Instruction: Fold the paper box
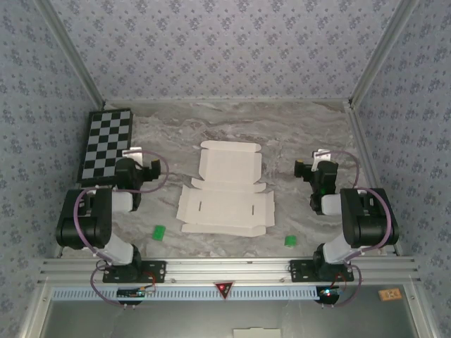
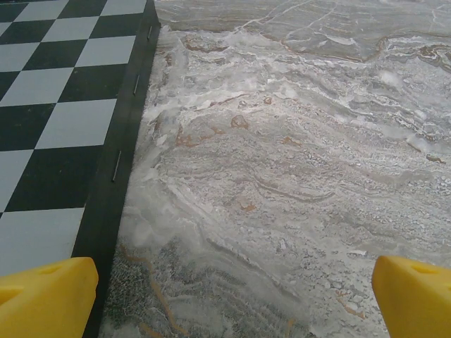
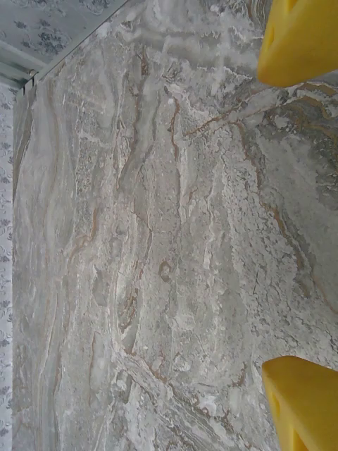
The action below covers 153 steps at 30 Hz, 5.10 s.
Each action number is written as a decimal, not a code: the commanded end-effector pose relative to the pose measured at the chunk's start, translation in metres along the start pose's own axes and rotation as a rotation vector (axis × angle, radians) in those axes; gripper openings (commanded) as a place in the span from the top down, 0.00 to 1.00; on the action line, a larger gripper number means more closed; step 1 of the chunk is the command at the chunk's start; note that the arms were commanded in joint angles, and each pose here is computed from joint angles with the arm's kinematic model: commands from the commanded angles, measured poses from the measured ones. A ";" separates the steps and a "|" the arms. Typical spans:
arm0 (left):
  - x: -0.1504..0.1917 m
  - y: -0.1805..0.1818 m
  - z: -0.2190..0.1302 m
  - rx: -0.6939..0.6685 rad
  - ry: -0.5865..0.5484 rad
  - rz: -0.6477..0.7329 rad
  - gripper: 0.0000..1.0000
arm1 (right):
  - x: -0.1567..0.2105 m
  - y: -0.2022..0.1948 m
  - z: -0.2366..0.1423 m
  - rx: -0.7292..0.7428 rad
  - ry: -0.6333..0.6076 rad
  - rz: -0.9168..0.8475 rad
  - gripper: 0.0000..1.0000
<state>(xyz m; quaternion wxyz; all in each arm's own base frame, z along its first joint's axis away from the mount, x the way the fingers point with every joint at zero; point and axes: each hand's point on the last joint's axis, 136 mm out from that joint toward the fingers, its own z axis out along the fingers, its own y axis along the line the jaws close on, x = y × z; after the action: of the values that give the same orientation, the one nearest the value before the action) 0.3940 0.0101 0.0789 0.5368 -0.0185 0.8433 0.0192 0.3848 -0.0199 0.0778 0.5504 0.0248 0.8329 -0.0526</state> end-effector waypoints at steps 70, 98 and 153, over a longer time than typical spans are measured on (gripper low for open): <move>0.075 -0.233 -0.194 0.582 0.774 -0.217 0.11 | -0.051 0.327 -0.022 -0.955 0.665 0.020 0.17; 0.101 -0.181 -0.111 0.358 0.938 -0.315 0.16 | 0.020 0.235 -0.003 -0.735 0.940 0.109 0.21; -0.023 -0.246 -0.088 0.557 0.741 -0.208 0.18 | -0.013 0.301 -0.077 -1.011 0.891 0.130 0.23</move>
<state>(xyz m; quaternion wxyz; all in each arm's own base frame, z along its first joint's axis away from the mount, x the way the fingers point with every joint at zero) 0.3589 -0.2478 0.1470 0.2006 0.0575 0.9365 -0.2819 0.3462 0.2800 0.1033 0.1189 -0.1445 0.9031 0.3866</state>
